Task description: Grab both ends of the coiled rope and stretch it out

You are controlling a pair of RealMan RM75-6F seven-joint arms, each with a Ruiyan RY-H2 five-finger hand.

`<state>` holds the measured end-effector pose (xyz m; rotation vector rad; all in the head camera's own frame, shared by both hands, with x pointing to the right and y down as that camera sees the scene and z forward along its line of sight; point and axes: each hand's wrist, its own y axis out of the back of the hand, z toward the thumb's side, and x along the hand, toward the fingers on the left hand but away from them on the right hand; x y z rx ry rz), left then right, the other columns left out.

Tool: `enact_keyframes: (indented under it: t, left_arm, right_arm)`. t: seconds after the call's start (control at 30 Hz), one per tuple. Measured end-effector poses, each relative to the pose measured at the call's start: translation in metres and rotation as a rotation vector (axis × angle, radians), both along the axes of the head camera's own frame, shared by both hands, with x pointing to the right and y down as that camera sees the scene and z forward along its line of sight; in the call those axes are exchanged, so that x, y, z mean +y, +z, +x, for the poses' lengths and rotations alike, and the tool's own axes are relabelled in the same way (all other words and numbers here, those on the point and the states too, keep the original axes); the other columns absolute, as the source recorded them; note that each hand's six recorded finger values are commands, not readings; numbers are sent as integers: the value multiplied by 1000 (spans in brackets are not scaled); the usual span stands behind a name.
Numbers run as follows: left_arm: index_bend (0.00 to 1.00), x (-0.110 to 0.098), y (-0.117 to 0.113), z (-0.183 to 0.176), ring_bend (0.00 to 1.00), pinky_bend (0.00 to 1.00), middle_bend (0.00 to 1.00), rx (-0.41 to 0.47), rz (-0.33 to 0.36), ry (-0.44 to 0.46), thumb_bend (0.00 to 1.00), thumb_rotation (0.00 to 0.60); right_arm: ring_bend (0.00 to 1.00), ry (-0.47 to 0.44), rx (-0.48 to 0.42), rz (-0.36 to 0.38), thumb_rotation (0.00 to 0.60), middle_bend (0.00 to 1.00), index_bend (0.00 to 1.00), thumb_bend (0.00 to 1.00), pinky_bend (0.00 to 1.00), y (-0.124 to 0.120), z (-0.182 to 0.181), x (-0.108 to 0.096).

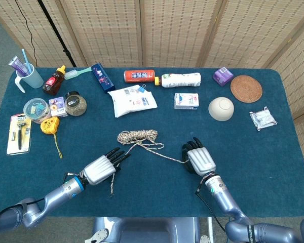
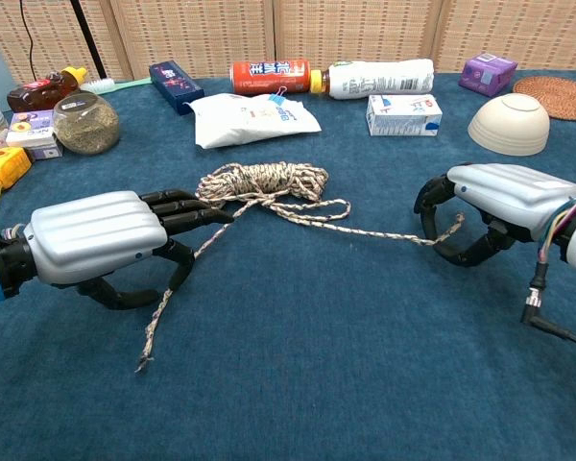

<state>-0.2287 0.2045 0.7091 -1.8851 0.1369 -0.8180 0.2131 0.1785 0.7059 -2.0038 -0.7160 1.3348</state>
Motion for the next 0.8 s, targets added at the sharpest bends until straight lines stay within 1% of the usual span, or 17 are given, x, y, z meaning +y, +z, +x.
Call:
enact_keyframes:
  t: [0.37,0.63,0.8]
  left_arm:
    - [502,0,1,7,0,0,0,9,4,2,348,600]
    - [518,0,4,9,0,0,0,0,0,2,350,600]
    - [523,0,4,10,0,0,0,3,-2,0,373,600]
  right_arm:
    - [162,4,2,-3,600,263,603,510,0,0,2,0]
    - [162,6,3,-2,600,264,605,510,0,0,3,-1]
    - [162,7,5,-4,600,264,606,511,0,0,4,-1]
